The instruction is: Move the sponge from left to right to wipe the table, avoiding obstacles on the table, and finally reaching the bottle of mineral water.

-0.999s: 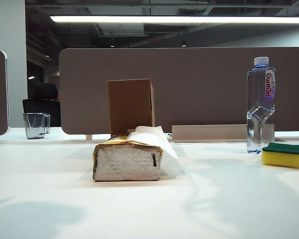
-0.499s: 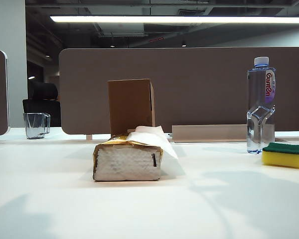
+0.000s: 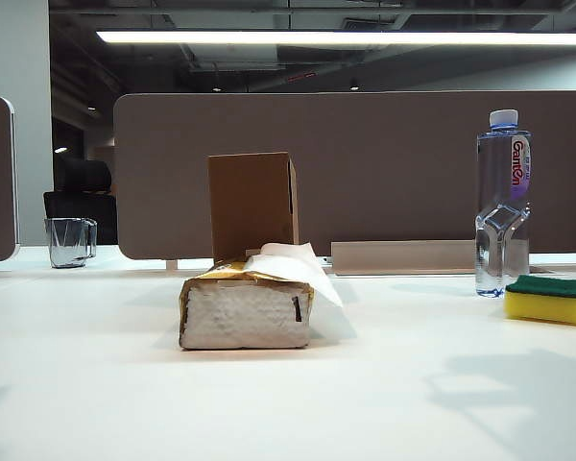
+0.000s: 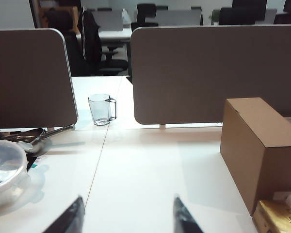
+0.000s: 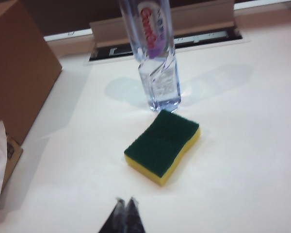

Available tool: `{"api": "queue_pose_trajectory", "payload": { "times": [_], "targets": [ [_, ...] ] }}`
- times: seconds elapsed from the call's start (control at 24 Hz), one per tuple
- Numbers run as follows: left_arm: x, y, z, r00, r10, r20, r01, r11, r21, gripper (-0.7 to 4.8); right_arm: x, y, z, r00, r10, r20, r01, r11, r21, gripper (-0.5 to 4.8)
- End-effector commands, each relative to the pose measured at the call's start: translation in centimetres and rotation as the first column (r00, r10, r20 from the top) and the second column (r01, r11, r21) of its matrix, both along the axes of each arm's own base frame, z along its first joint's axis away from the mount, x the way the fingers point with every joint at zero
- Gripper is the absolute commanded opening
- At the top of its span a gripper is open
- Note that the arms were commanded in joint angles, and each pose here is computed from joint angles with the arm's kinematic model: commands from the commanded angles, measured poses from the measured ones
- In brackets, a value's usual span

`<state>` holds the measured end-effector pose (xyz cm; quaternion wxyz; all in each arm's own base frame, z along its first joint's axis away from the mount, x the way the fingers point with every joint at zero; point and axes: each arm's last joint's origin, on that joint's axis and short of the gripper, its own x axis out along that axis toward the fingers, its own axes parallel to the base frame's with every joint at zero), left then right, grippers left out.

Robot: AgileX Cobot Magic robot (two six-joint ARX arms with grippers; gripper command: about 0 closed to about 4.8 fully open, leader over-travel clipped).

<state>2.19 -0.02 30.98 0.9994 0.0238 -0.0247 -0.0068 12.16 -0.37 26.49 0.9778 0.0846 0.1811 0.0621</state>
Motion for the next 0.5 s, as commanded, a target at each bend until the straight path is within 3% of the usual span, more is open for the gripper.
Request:
{"api": "queue_pose_trajectory", "payload": {
  "times": [0.04, 0.17, 0.29, 0.5],
  "targets": [
    [0.1, 0.0, -1.3, 1.0, 0.002, 0.017, -0.002, 1.0, -0.006, 2.14, -0.4, 0.1, -1.2, 0.999, 0.012, 0.034, -0.012, 1.0, -0.005, -0.02],
    [1.0, 0.0, -2.5, 1.0, 0.001, -0.015, -0.001, 1.0, -0.014, 2.01, -0.7, 0.1, -2.5, 0.998, 0.01, 0.062, -0.009, 1.0, -0.01, -0.03],
    [2.7, -0.1, -4.1, 1.0, -0.002, 0.01, 0.003, 0.996, -0.084, 2.0, -0.6, 0.1, -3.7, 0.993, 0.001, 0.115, -0.002, 1.0, 0.005, -0.02],
    [4.8, -0.2, -7.1, 1.0, -0.004, 0.013, 0.005, 0.994, -0.11, 1.41, -0.4, -0.1, -5.0, 0.993, -0.037, 0.111, 0.038, 0.999, -0.007, -0.02]
  ]
}}
